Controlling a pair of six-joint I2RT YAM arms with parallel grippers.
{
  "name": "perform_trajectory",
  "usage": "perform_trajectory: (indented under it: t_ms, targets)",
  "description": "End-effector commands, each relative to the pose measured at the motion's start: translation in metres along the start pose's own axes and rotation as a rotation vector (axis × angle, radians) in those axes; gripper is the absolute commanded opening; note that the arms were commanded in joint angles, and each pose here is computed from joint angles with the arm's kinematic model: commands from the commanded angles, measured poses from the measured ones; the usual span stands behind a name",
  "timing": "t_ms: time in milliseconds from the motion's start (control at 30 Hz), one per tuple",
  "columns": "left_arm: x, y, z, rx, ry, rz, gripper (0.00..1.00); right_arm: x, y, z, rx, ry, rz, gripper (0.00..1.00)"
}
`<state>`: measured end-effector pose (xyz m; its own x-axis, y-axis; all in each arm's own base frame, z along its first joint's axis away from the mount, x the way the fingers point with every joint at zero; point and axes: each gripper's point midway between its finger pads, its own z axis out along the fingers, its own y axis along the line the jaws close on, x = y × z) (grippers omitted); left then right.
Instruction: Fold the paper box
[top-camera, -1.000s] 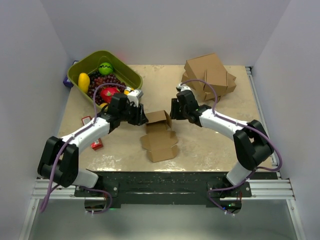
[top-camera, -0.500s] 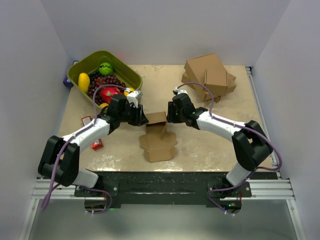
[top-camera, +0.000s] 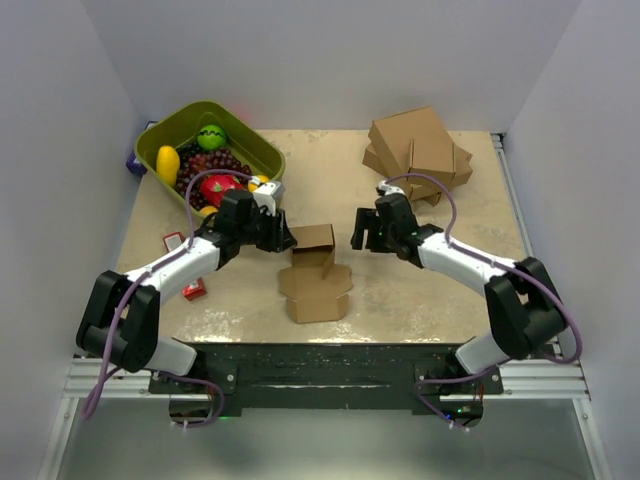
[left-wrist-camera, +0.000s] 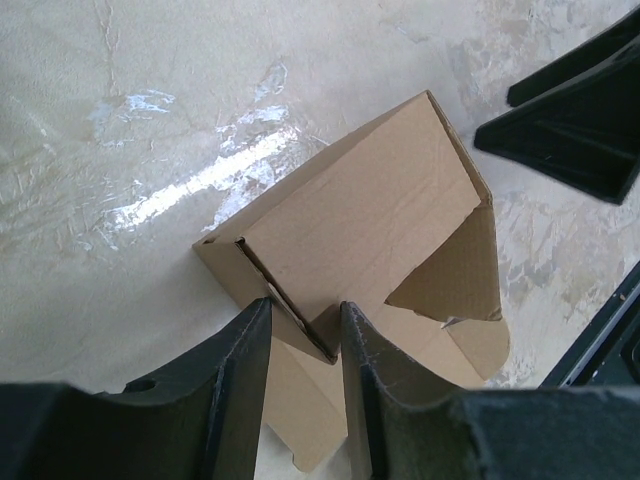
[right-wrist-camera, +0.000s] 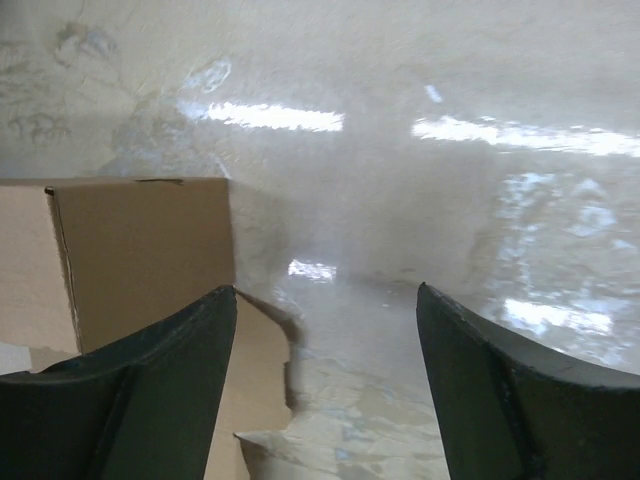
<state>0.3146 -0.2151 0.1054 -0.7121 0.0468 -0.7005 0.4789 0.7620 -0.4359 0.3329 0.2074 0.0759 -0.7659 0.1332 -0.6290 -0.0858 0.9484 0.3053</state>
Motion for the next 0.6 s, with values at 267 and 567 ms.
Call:
perform_trajectory:
  t_ms: [267,567]
  targets:
    - [-0.004,-0.004,0.004,0.046,0.007,0.017,0.39,0.0,0.028,-0.023,-0.264,-0.136,-0.189,0.73]
    - [-0.005,-0.002,0.003,0.055,0.011,0.005,0.39,0.004,0.068,-0.019,-0.347,-0.269,-0.358,0.73]
